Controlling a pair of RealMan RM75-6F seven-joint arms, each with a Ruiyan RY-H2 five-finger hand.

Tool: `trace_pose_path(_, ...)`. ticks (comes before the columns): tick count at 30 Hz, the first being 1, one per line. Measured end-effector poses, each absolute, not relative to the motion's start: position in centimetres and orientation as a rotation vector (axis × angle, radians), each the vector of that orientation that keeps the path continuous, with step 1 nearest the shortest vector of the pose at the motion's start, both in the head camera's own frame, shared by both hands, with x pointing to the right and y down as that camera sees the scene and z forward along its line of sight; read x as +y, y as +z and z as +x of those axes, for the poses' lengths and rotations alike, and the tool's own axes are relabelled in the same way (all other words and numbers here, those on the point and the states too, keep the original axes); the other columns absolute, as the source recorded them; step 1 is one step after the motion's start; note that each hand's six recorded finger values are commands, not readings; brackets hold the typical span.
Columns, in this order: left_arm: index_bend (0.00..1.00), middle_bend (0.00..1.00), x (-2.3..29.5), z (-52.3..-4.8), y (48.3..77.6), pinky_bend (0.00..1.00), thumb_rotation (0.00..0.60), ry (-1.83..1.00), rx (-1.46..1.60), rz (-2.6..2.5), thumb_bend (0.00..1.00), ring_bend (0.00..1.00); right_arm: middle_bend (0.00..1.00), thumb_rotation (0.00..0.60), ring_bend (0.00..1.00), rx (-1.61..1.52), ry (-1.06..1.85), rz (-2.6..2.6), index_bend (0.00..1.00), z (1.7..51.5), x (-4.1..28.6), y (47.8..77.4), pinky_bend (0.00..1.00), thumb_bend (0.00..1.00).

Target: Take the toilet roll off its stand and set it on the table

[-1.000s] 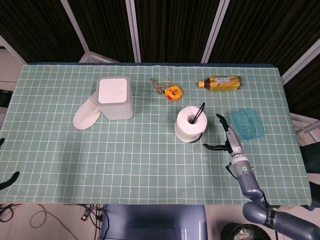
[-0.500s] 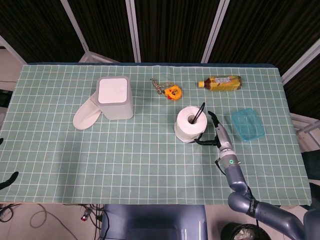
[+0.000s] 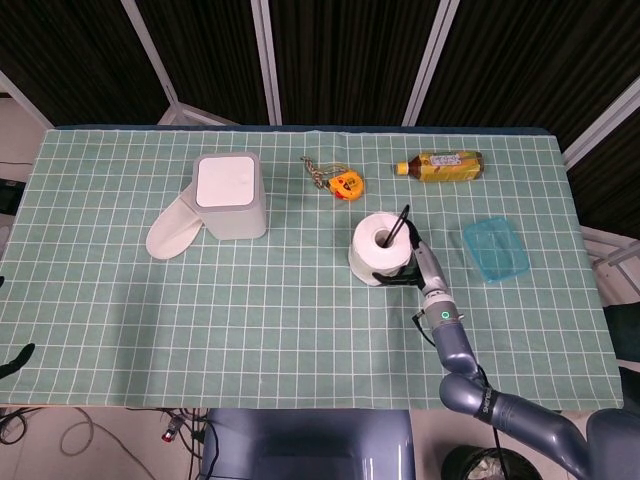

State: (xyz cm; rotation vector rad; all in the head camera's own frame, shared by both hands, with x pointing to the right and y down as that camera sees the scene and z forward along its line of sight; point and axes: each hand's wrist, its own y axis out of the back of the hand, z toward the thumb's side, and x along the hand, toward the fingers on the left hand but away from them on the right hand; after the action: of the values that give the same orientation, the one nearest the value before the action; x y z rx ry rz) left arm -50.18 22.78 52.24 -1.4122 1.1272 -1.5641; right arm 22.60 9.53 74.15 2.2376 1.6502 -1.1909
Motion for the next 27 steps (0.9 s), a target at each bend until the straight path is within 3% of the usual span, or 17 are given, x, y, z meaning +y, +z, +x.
trace_pose_path(10,0.04,0.0,22.8,-50.3,52.3,0.02,0.6,-1.57,1.123,-1.415,0.18,0.0,0.01,0.6,0.02,1.623,-1.184,2.207,0.01,21.2,9.3,75.1,0.0,0.0)
trace_pose_path(16,0.04,0.0,22.9,-50.3,52.2,0.02,0.6,-1.571,1.123,-1.416,0.18,0.0,0.24,0.6,0.24,1.68,-1.16,2.155,0.24,21.1,8.6,75.4,0.02,0.0)
trace_pose_path(19,0.04,0.0,22.9,-50.4,52.2,0.02,0.6,-1.573,1.124,-1.415,0.18,0.0,0.3,0.6,0.28,1.739,-1.131,2.115,0.33,21.2,8.3,75.3,0.04,0.0)
trace_pose_path(27,0.04,0.0,22.9,-50.4,52.1,0.02,0.6,-1.573,1.126,-1.415,0.18,0.0,0.32,0.6,0.3,1.816,-1.081,2.089,0.36,21.3,7.8,74.7,0.05,0.0)
